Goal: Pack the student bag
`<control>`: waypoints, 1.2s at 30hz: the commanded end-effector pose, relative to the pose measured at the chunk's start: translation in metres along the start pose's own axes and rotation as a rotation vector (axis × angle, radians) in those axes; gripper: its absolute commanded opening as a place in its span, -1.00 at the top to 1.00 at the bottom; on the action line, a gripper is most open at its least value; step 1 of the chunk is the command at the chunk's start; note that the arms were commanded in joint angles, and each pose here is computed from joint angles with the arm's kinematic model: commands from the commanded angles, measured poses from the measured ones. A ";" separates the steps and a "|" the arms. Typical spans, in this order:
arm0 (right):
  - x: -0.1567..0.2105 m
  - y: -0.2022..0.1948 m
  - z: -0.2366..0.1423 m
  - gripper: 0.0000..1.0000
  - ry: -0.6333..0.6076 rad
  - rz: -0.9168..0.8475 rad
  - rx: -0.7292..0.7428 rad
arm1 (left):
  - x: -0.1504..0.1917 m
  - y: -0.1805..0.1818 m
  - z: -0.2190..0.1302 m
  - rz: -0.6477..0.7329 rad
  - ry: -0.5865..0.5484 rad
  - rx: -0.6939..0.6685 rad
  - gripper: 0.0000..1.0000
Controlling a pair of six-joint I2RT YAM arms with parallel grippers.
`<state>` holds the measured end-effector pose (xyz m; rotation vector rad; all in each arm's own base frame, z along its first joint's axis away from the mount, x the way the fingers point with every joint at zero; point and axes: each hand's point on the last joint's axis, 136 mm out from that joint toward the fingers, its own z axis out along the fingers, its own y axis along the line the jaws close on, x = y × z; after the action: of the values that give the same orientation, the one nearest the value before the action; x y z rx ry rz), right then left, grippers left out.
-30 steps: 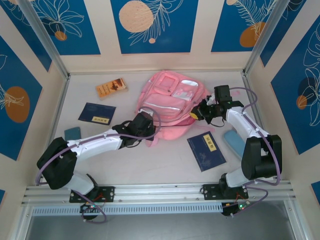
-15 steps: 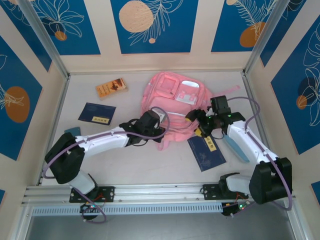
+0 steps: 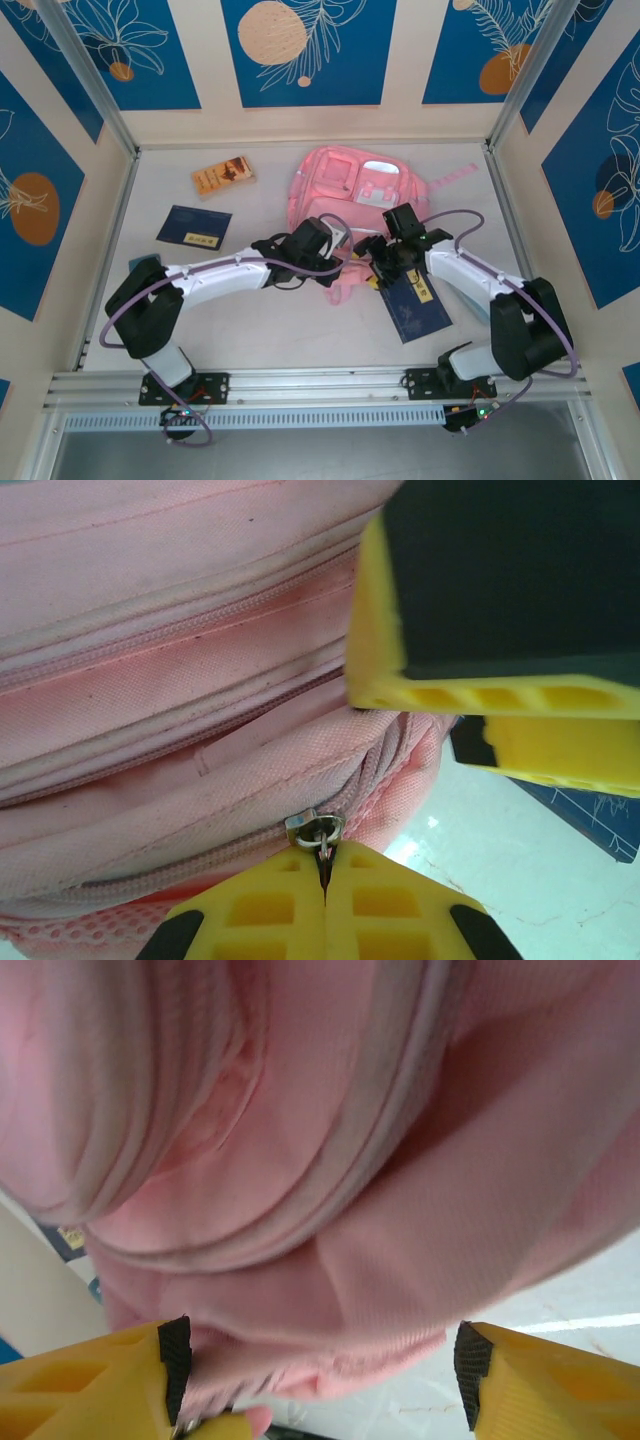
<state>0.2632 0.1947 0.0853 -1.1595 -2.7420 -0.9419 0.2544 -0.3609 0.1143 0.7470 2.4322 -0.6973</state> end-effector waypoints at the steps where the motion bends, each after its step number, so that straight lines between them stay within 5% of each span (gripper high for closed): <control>1: -0.004 0.011 0.006 -0.43 -0.005 0.023 -0.012 | -0.010 -0.018 -0.005 0.050 -0.012 0.059 1.00; 4: -0.008 0.004 0.015 -0.25 -0.003 0.043 0.011 | -0.007 -0.015 -0.005 0.062 -0.004 0.046 1.00; 10: -0.024 -0.016 0.012 0.48 -0.063 0.027 0.083 | 0.006 0.011 -0.010 0.097 0.043 -0.061 1.00; 13: -0.033 -0.023 0.003 0.63 -0.103 -0.004 0.115 | 0.013 0.032 -0.018 0.090 0.048 -0.097 1.00; 24: -0.049 -0.020 -0.008 0.68 -0.106 -0.178 0.097 | 0.023 0.105 -0.042 -0.027 -0.017 -0.219 1.00; 36: -0.061 -0.025 -0.024 0.69 -0.100 -0.332 0.103 | 0.015 0.125 -0.048 -0.101 -0.093 -0.219 1.00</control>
<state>0.2817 0.1530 0.0709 -0.8369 -2.9676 -0.8720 0.2942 -0.2668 0.0996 0.6128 2.4101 -0.5696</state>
